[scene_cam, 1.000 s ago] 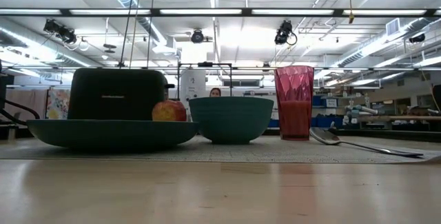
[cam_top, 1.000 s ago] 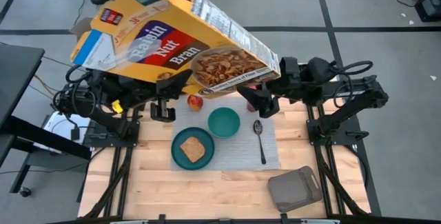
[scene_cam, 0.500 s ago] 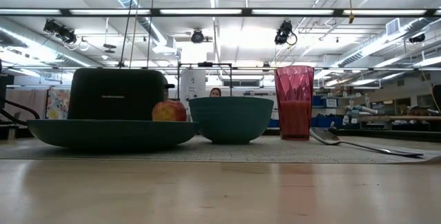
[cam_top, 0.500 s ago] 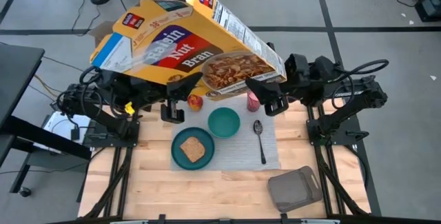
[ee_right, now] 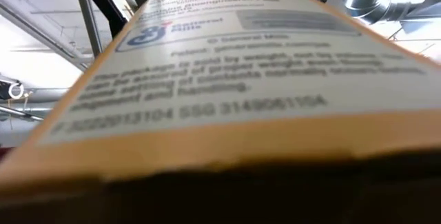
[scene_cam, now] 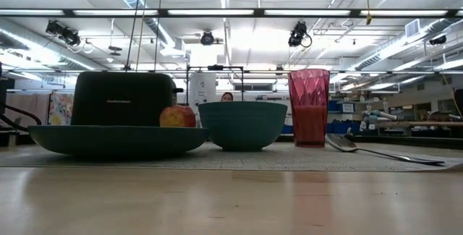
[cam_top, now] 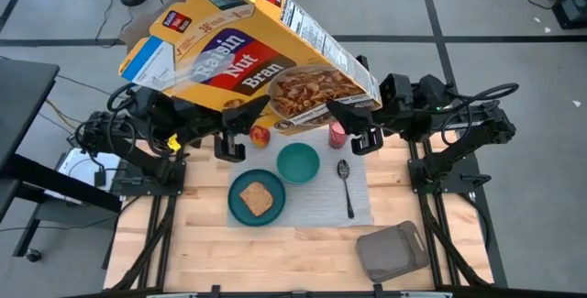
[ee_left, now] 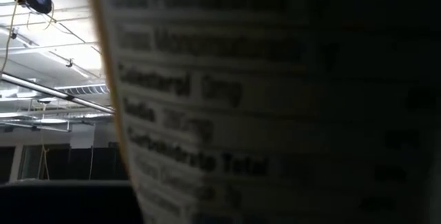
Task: Arrange a breakfast setting
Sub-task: Pour the cereal from the yellow cereal box into the green bowl
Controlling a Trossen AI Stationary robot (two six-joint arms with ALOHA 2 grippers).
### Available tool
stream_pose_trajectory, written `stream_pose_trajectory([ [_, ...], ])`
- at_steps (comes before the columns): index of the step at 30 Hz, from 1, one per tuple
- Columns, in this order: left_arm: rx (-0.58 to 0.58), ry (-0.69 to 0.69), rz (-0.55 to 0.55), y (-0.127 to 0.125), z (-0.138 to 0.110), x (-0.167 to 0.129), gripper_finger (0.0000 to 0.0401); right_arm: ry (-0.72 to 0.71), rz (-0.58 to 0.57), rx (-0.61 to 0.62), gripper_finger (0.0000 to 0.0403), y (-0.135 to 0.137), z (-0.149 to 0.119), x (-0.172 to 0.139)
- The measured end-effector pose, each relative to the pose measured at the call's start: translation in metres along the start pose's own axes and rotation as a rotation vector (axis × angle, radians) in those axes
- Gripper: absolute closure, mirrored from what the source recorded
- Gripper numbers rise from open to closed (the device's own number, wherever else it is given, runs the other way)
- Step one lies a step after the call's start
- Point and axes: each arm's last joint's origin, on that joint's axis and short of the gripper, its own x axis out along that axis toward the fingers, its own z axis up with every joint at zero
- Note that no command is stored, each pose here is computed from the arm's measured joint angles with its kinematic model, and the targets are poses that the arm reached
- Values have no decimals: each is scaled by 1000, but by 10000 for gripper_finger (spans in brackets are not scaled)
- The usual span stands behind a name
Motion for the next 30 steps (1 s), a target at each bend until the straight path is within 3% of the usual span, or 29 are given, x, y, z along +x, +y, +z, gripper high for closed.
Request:
stream_pose_trajectory([
  [8, -5, 23, -11, -3, -2, 0, 159, -6, -6, -20, 195, 0, 1, 0],
  [13, -4, 58, -30, -4, 3, -6, 114, -11, -7, -39, 196, -1, 3, -1],
  [30, -38, 170, -54, 2, 26, -28, 99, -66, -17, -42, 197, -5, 19, -5],
])
